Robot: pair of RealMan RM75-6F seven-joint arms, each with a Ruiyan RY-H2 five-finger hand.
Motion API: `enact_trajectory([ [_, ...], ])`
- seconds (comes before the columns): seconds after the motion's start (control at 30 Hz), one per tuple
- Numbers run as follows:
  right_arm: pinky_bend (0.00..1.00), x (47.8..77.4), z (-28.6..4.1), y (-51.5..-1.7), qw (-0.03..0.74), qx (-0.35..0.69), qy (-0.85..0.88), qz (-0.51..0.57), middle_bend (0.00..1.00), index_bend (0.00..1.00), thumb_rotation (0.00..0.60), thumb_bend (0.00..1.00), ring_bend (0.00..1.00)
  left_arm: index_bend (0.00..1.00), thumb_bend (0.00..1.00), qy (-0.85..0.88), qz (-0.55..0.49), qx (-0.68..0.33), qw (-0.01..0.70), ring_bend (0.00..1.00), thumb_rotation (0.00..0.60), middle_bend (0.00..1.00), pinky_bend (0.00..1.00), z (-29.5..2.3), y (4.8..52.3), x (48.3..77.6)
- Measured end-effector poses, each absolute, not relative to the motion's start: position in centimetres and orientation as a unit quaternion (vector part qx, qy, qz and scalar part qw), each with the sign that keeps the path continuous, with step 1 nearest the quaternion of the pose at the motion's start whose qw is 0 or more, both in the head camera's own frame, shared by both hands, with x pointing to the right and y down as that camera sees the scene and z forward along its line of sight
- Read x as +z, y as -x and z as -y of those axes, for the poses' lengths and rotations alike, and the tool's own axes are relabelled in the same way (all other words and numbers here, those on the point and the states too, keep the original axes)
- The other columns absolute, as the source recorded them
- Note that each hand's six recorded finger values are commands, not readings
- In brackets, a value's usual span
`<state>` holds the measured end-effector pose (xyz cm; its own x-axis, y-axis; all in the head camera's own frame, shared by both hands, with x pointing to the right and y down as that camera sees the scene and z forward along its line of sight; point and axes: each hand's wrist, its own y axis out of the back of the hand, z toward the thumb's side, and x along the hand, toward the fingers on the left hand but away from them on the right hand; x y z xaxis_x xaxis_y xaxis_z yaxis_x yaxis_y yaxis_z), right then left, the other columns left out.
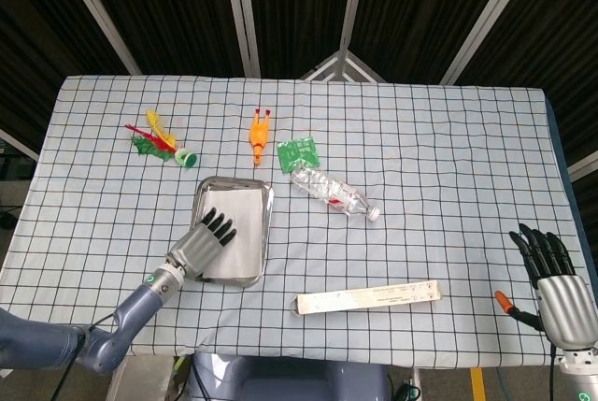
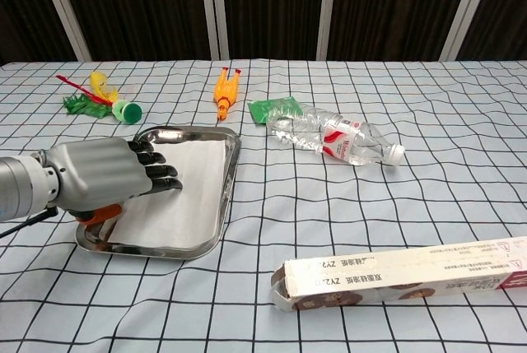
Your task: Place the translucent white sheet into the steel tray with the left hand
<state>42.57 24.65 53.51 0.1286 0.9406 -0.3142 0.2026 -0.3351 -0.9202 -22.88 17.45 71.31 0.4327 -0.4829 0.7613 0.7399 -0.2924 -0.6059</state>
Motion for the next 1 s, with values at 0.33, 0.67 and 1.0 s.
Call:
enact_trajectory([
  [0.33,0.00,53.4,-24.6,-42.7,0.374,0.493,0.651,0.440,0.00,0.00,0.600,0.29,0.00,0.00,0.58,0.615,0.093,-0.520,0.586,0.00,0.600,0.00,0.00,-17.2,22.4,71.3],
  [0.67,0.00,53.4,-24.6,-42.7,0.375,0.491,0.651,0.441,0.00,0.00,0.600,0.29,0.00,0.00,0.30,0.645,0.028,-0.523,0.556,0.00,0.600,0.00,0.00,-15.6,23.3,68.1],
  [1.0,0.00,53.5,-24.7,-42.5,0.375,0.493,0.651,0.438,0.00,0.00,0.600,0.29,0.00,0.00,0.21,0.707,0.001,-0.523,0.475,0.00,0.600,0.00,0.00,-16.8,25.0,64.9],
])
